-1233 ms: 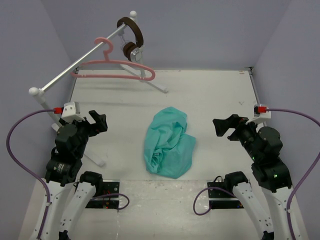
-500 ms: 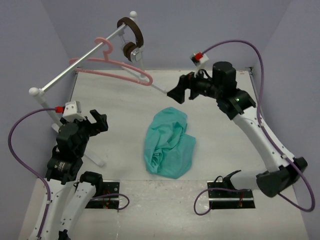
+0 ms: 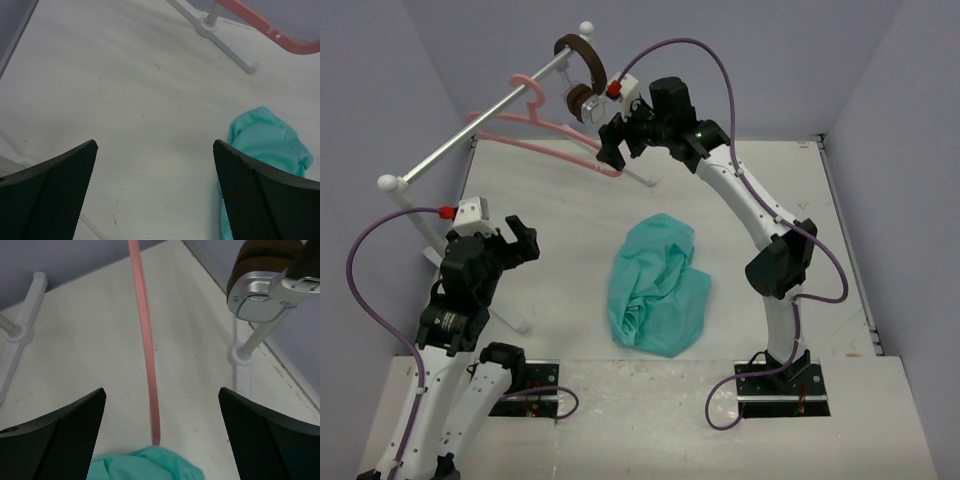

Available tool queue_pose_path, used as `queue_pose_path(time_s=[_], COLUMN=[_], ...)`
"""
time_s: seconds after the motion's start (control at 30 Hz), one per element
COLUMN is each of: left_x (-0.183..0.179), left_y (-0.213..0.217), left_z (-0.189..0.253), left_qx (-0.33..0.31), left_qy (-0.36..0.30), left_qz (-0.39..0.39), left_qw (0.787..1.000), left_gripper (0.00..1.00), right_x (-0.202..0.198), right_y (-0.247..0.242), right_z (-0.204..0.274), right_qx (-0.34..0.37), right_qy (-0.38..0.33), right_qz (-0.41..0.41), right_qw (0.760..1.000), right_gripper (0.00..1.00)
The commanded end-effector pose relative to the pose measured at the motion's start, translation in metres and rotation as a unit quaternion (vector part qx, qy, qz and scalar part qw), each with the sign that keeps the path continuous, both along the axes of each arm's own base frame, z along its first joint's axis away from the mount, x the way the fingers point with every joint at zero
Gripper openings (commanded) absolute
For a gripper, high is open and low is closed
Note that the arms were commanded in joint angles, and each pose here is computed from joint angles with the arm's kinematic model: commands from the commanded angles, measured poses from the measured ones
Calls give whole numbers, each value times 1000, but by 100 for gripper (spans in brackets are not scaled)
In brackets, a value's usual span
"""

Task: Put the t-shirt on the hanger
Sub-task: Pick up the hanger from the clothesline.

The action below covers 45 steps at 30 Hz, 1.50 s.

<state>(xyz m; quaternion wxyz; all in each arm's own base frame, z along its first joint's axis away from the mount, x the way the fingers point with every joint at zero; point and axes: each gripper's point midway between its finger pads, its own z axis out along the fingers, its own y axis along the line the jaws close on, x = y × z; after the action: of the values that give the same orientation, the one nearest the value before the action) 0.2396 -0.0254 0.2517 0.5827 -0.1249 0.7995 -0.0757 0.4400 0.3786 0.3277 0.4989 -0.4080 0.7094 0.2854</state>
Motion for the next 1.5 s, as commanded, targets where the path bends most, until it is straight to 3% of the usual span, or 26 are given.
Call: queue_pose_path(time_s=[0.0,0.07,0.17,0.27,0.3,0.43,0.6,0.97,1.2,1.47], left_x=[3,2,2,2,2,2,2,3,4,6], left_y=[1,1,0,0,0,-1,-1,-3,-4,-4], left_z=[4,4,5,4,5,5,6,5,5,2], left_qx=[-3,-3,-4,-4,-5,-5,-6,-5,-5,-2], left_qy=[-9,-11,-11,-11,-12,-12,-14,-12,-10,-2], left_qz=[7,7,5,4,4,2,0,-6,-8,-8], left_qw=[1000,1000,1000,1000,1000,1000,1000,1000,1000,1000], left_gripper=[100,100,100,100,100,100,100,100,100,100], right_x=[-11,-10,-1,2,2,-1,-6,-39,-61,-49], right_y=[29,37,47,51,53,55,53,19,-4,16], right_z=[-5,-11,-19,-19,-18,-14,-10,69,84,46], right_qx=[-23,-27,-15,-4,2,12,18,98,108,73], right_qy=[-36,-40,-40,-34,-33,-30,-26,-37,-45,-5], right_qz=[49,45,38,36,35,41,40,-8,-20,8], right_qw=[998,998,998,999,999,999,999,994,993,997], right_gripper=[92,84,58,15,10,12,0,0,0,0])
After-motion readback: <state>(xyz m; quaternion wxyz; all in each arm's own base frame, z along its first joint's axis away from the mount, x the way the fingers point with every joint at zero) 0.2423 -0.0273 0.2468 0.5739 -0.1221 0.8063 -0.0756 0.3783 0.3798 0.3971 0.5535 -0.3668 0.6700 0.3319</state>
